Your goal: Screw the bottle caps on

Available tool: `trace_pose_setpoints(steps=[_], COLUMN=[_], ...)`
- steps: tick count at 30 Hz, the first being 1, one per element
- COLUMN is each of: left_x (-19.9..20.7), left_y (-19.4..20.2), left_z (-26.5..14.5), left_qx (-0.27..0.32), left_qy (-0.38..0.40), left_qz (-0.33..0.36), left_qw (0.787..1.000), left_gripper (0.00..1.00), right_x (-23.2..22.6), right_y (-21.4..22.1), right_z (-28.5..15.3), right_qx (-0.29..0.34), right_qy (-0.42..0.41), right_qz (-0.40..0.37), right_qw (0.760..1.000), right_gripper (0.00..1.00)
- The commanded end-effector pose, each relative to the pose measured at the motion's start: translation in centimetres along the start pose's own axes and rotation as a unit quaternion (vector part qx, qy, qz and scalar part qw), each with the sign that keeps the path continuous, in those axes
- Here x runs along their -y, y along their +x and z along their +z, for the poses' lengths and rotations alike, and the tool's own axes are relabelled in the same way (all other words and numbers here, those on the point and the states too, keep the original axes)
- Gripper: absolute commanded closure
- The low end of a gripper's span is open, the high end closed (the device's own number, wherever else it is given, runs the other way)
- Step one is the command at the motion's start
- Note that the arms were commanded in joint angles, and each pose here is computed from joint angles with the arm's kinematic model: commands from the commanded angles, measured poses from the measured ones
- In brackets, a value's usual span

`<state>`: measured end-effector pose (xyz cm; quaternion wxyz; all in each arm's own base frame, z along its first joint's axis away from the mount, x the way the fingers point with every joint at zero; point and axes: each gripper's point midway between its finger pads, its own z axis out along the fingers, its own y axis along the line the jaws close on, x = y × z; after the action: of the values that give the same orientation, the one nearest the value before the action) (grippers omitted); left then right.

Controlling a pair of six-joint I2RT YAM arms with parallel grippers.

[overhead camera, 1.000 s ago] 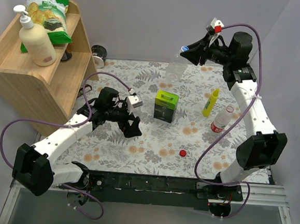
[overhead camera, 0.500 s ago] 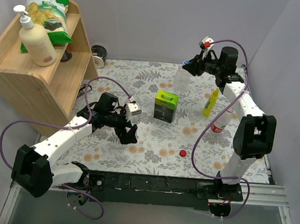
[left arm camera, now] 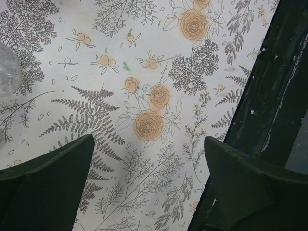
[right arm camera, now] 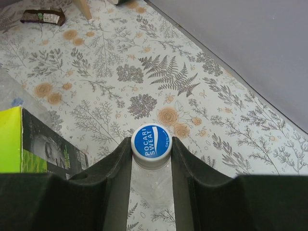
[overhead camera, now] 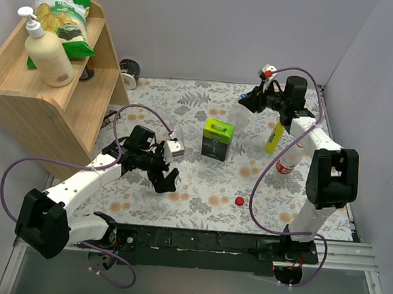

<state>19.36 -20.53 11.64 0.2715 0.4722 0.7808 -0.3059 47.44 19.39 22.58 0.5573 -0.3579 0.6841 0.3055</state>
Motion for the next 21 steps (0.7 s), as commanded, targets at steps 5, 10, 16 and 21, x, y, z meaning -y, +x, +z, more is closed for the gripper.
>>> trace_pose_setpoints(steps=[5, 10, 16, 21], left_x=[-0.4, -0.4, -0.4, -0.3], left_y=[0.2, 0.1, 0.1, 0.2], left_z=[0.1, 0.2, 0.2, 0.2], left_qx=[-0.003, -0.002, 0.000, 0.001], left_qy=[-0.007, -0.003, -0.002, -0.001], left_qz=[0.011, 0.013, 0.014, 0.015], left_qw=[1.000, 1.000, 1.000, 1.000], left_gripper=[0.02, 0.02, 0.02, 0.02], right_x=[-0.6, -1.1, -1.2, -1.0], right_y=[-1.6, -1.1, -0.7, -1.1], right_z=[-0.5, -0.8, -1.0, -1.1], right_qx=[0.035, 0.031, 0.026, 0.028], right_qy=[-0.013, -0.015, -0.015, -0.006], right_qz=[-0.032, -0.034, -0.036, -0.040], right_qw=[0.999, 0.999, 0.999, 0.999], right_gripper=[0.59, 0.54, 0.41, 0.22])
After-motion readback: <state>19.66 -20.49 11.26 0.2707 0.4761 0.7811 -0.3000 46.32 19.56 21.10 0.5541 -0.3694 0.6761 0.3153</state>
